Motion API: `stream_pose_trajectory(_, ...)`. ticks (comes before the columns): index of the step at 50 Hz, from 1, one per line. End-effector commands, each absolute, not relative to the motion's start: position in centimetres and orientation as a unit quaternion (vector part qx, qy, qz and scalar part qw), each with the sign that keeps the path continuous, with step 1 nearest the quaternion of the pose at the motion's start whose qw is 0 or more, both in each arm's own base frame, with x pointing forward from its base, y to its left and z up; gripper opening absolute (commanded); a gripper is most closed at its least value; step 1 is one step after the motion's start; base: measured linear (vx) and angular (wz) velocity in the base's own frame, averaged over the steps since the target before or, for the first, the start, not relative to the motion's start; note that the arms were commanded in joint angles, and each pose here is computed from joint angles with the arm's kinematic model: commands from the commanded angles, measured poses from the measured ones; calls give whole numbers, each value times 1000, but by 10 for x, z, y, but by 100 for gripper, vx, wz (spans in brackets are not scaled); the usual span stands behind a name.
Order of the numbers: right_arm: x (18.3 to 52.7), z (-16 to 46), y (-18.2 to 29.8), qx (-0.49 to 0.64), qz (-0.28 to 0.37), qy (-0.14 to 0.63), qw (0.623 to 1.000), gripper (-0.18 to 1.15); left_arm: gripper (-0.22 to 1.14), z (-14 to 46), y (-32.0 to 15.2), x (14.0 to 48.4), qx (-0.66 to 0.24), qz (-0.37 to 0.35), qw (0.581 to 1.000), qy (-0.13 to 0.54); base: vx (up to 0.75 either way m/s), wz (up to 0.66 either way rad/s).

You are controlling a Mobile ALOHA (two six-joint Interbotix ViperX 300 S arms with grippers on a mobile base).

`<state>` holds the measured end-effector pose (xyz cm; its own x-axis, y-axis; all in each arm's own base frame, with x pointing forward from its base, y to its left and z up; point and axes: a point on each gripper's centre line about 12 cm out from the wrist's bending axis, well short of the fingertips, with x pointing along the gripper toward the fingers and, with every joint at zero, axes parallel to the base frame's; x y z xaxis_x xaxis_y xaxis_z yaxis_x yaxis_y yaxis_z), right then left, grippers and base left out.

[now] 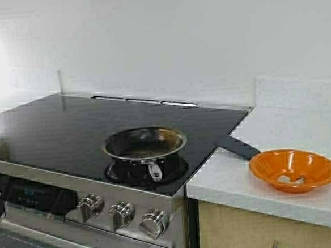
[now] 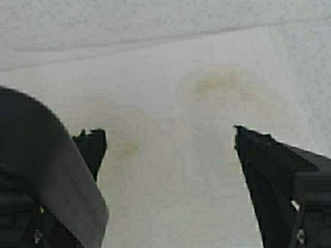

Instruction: Add oil to the pan and cook the shrimp and serve it

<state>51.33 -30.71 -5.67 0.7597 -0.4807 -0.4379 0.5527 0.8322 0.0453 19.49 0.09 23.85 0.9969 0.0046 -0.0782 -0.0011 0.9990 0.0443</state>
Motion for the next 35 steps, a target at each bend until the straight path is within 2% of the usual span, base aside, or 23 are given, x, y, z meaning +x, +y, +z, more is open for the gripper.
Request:
stream_pose_trajectory(1, 523, -24, -305, 77, -272, 184, 941, 104, 3, 243, 1, 197, 22, 1, 999, 32, 0, 0)
stream_pose_trajectory(35, 518, -9, -274, 76, -251, 202, 943, 104, 3, 242, 1, 196, 15, 2, 999, 34, 0, 0)
